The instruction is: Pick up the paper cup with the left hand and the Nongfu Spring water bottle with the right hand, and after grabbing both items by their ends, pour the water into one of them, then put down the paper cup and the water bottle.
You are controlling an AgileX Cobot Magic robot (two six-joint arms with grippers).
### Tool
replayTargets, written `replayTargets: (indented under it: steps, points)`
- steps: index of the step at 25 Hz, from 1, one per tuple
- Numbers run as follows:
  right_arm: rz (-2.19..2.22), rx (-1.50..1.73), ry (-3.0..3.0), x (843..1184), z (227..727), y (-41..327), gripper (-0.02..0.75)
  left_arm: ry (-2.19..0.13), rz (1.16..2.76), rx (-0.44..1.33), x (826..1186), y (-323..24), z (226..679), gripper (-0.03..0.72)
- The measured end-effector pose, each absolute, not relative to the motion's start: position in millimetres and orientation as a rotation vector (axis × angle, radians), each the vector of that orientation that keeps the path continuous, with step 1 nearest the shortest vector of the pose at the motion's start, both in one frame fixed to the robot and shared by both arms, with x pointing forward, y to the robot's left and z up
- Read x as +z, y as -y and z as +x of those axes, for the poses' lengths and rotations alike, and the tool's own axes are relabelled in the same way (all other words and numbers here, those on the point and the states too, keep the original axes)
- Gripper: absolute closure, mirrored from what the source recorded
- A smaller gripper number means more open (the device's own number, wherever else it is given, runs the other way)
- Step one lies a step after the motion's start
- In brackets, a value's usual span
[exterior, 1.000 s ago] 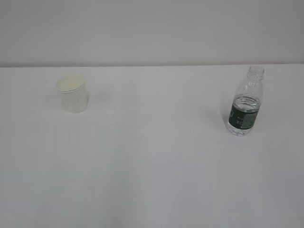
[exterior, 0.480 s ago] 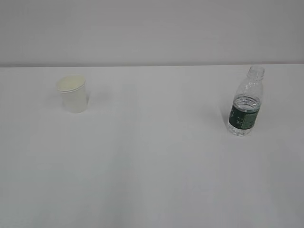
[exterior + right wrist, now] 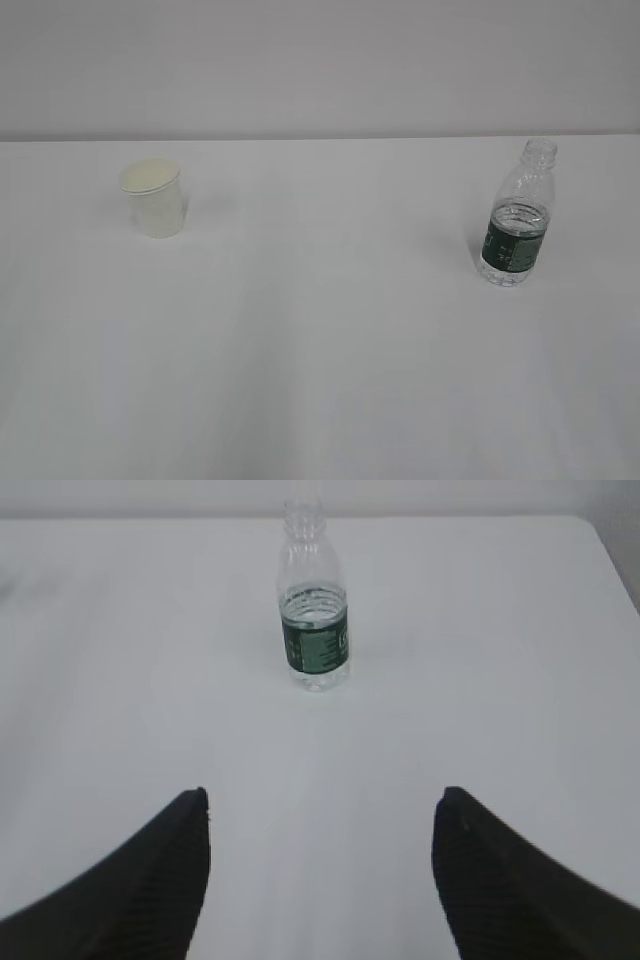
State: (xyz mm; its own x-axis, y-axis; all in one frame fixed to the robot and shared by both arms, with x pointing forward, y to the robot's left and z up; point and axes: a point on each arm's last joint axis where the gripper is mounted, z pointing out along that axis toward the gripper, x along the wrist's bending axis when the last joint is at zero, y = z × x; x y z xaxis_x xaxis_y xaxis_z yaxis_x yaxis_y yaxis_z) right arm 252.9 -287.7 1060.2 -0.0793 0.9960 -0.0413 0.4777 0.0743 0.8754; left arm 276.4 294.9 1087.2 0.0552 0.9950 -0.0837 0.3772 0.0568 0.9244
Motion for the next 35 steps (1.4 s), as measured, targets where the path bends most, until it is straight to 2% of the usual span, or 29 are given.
replayTargets:
  steps: [7, 15, 24, 35]
  points:
    - [1.472, 1.007, -1.587, 1070, 271, 288, 0.218, -1.517, 1.445, 0.787, 1088, -290, 318, 0.132]
    - [1.446, 1.218, -1.408, 1090, 299, 287, 0.218, -1.323, 1.255, 1.028, 1113, -296, 337, 0.169]
    - [1.429, 1.221, -1.291, 1098, 338, 297, 0.218, -1.278, 1.263, 1.063, 1113, -294, 368, 0.174]
    - [1.372, 1.177, -1.186, 1102, 370, 308, 0.218, -1.281, 1.278, 0.956, 1087, -274, 433, 0.183]
